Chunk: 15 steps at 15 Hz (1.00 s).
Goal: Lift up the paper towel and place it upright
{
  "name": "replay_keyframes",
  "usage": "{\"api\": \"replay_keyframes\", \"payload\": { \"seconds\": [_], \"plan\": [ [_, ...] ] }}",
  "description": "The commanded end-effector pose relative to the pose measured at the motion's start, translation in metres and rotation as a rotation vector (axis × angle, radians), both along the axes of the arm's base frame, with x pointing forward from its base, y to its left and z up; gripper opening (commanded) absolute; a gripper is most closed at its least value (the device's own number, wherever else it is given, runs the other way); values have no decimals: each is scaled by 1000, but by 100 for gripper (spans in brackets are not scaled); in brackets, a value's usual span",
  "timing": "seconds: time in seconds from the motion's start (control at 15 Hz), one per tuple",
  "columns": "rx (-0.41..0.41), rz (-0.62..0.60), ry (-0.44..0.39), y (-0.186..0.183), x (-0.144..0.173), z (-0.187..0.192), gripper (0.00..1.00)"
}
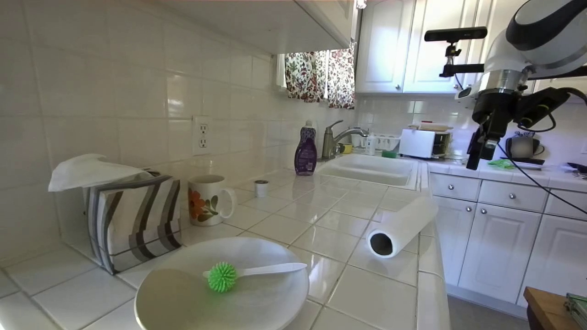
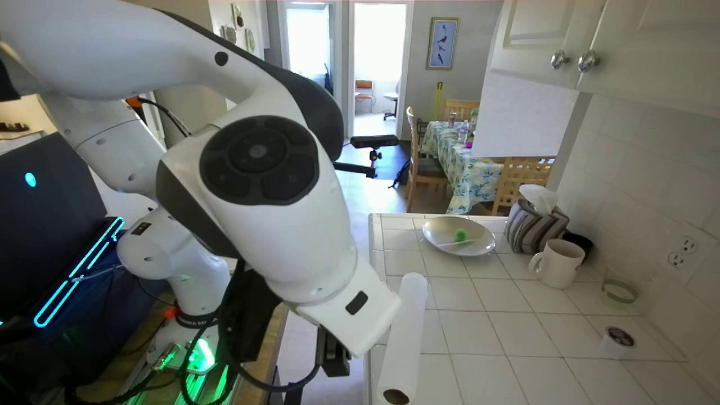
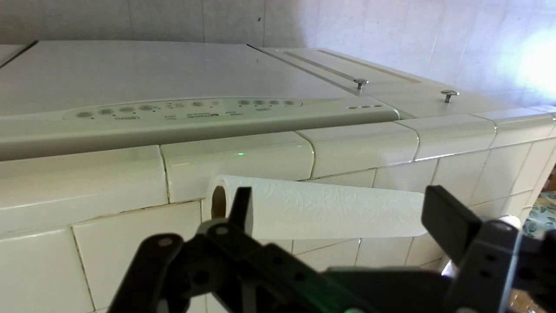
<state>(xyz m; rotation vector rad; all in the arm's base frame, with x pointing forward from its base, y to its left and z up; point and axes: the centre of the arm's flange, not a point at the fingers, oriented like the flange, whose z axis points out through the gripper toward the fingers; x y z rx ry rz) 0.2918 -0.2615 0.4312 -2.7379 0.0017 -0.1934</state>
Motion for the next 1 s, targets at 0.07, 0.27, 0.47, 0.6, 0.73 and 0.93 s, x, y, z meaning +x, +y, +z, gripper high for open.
{"api": "replay_keyframes", "payload": {
  "seconds": [0.07,0.27,0.47,0.6,0.73,0.93],
  "plan": [
    [3,8,0,3,4,1,100],
    [96,16,18,-9,9,-22,100],
    [209,-14,-25,-28,10,-49,100],
    [268,-29,-68,-39,10,-60,100],
    [299,-39,-104,-47,11,-69,100],
    [334,-54,-119,-54,20,-83,100]
  ]
}}
